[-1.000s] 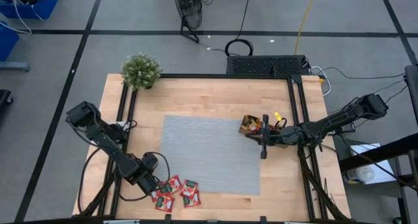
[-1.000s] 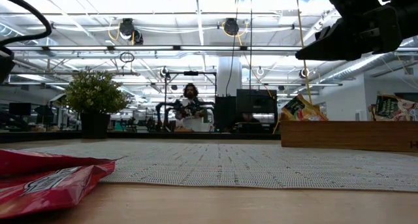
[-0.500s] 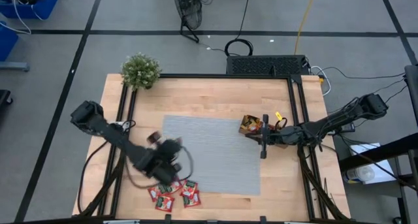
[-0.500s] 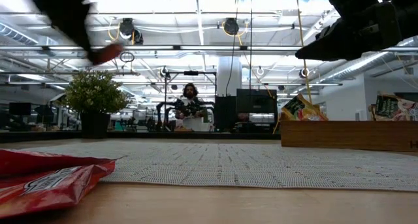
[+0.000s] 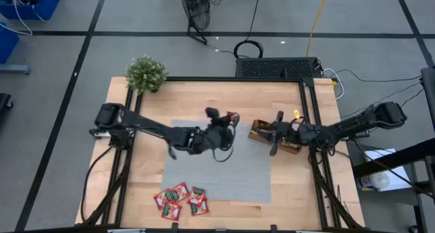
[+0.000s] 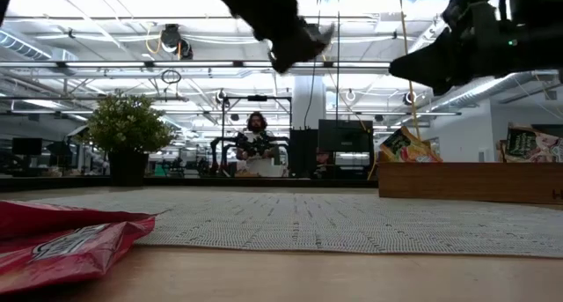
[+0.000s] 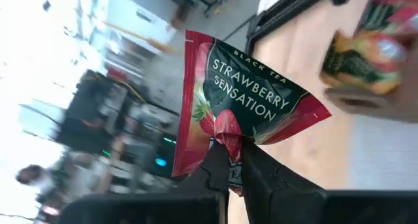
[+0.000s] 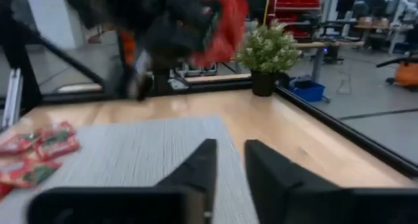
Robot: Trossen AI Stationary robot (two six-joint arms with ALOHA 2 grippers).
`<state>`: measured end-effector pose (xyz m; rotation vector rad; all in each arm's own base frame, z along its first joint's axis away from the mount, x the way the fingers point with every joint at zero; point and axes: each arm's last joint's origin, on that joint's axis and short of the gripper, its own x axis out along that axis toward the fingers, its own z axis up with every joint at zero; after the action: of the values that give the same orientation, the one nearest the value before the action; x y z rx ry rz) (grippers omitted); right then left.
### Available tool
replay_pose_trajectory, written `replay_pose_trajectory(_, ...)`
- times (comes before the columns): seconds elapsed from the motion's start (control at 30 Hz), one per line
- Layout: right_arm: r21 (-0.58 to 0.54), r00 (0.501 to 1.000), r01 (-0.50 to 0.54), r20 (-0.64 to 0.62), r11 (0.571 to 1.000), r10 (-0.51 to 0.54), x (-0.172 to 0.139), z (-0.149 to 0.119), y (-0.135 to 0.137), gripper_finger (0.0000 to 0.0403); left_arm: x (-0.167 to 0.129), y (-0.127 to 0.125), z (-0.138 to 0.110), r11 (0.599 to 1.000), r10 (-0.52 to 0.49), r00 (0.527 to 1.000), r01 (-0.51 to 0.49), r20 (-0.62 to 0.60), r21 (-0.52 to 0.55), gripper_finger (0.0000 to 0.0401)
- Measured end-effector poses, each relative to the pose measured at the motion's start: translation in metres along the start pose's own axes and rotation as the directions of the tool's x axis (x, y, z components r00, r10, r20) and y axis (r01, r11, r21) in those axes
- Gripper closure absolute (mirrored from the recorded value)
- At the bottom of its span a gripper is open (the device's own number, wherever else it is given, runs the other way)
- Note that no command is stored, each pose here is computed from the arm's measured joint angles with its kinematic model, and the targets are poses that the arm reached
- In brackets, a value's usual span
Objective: Pick & Place Tea
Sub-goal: Put the red tea bag into the middle section of the wooden organizer
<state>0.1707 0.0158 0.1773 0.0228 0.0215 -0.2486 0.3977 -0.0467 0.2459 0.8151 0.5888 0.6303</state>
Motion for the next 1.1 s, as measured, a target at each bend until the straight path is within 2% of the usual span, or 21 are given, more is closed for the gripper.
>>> replay_pose_trajectory(0.1,0.073,0.999,0.019,0.040,0.997,-0.021,0.004,0.004,-0.010,0.0284,0.023,-0.010,-0.005,0.992,0.046,0.999,-0.047,0.004,0.115,0.0382)
replay_pose_trajectory(0.2,0.135,0.993,0.079,0.074,0.988,-0.089,0.008,0.006,-0.021,0.0238,0.038,-0.018,-0.008,0.981,0.095,0.996,-0.094,0.003,0.169,0.0382)
replay_pose_trajectory(0.33,0.192,0.997,0.036,0.061,0.981,-0.049,0.017,0.006,-0.032,0.0210,0.044,-0.025,-0.008,0.973,0.117,0.993,-0.119,0.021,0.197,0.0382)
replay_pose_trajectory(0.53,0.230,0.999,-0.047,0.030,0.972,0.042,0.036,0.007,-0.037,0.0207,0.045,-0.025,-0.007,0.975,0.115,0.993,-0.120,0.040,0.186,0.0382)
replay_pose_trajectory(0.87,0.220,0.998,-0.062,0.022,0.974,0.059,0.064,0.015,-0.035,0.0209,0.045,-0.026,-0.007,0.976,0.109,0.993,-0.115,0.040,0.184,0.0382)
replay_pose_trajectory(1.1,0.222,0.999,-0.051,0.004,0.974,0.051,0.073,0.013,-0.034,0.0229,0.045,-0.027,-0.009,0.976,0.102,0.994,-0.105,0.024,0.189,0.0382)
